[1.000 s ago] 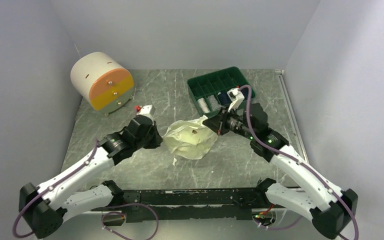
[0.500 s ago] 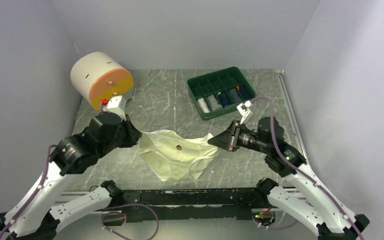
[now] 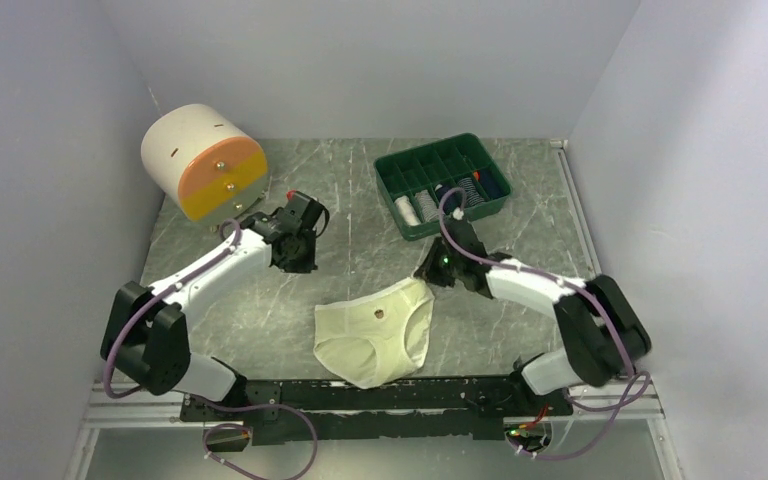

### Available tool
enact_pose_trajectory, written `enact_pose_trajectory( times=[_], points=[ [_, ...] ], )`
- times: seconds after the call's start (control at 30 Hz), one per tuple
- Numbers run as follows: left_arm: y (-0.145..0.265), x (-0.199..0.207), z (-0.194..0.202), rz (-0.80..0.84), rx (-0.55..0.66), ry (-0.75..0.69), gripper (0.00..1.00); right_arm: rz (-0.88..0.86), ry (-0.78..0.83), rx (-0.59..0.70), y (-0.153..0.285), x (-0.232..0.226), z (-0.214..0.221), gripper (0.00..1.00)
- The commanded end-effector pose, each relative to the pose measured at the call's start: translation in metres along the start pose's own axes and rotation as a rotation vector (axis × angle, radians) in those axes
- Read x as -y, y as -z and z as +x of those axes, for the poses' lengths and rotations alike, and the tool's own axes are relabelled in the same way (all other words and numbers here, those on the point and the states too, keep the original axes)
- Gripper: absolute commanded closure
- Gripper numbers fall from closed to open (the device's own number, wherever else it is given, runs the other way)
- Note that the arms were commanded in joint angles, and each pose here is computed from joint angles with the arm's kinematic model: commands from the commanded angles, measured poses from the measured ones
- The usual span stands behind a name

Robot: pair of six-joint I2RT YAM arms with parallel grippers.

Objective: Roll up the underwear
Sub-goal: Flatten out the underwear at the center of the board.

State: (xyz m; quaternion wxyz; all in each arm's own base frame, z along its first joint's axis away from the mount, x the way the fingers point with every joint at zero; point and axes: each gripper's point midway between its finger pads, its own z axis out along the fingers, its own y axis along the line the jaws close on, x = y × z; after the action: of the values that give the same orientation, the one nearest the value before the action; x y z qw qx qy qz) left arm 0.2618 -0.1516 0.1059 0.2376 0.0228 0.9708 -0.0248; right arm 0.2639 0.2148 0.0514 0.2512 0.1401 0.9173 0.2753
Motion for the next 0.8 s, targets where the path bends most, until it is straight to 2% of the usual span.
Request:
enact_pose_trajectory(
  times=[0.0, 0.07, 0.1, 0.13, 0.2, 0.27, 0.37, 0.47, 0.6, 0.7, 0.77],
  points=[
    [0.002, 0.009, -0.035, 0.093, 0.081, -0.021, 0.8, -0.031, 0.151, 0.159, -0.017, -0.036, -0.07, 0.82],
    [-0.002, 0.009, -0.016, 0.116, 0.027, -0.032, 0.64, -0.03, 0.176, 0.157, -0.018, -0.035, -0.073, 0.8],
    [-0.004, 0.01, -0.008, 0.14, 0.013, -0.036, 0.54, -0.035, 0.177, 0.155, -0.016, -0.035, -0.072, 0.78],
    [-0.007, 0.012, 0.005, 0.169, -0.01, -0.037, 0.47, -0.04, 0.175, 0.155, -0.014, -0.034, -0.072, 0.73],
    [-0.011, 0.017, 0.027, 0.227, -0.056, -0.029, 0.43, -0.049, 0.182, 0.154, -0.01, -0.034, -0.07, 0.67],
    [-0.016, 0.017, 0.046, 0.246, -0.096, 0.0, 0.39, -0.04, 0.192, 0.131, -0.007, -0.028, -0.064, 0.65],
    [-0.021, 0.012, 0.066, 0.234, -0.138, 0.047, 0.36, -0.03, 0.213, 0.099, -0.003, -0.022, -0.059, 0.63],
    [-0.025, 0.011, 0.076, 0.231, -0.156, 0.082, 0.34, -0.004, 0.262, 0.102, 0.0, -0.015, -0.061, 0.55],
    [-0.03, 0.01, 0.09, 0.223, -0.203, 0.113, 0.36, 0.023, 0.351, 0.039, -0.007, -0.007, -0.056, 0.5],
    [-0.034, 0.018, 0.098, 0.285, -0.208, 0.14, 0.41, -0.017, 0.4, -0.028, -0.018, -0.009, -0.046, 0.5],
    [-0.037, 0.02, 0.103, 0.293, -0.225, 0.147, 0.5, -0.021, 0.406, -0.043, -0.025, -0.008, -0.045, 0.5]
  ],
)
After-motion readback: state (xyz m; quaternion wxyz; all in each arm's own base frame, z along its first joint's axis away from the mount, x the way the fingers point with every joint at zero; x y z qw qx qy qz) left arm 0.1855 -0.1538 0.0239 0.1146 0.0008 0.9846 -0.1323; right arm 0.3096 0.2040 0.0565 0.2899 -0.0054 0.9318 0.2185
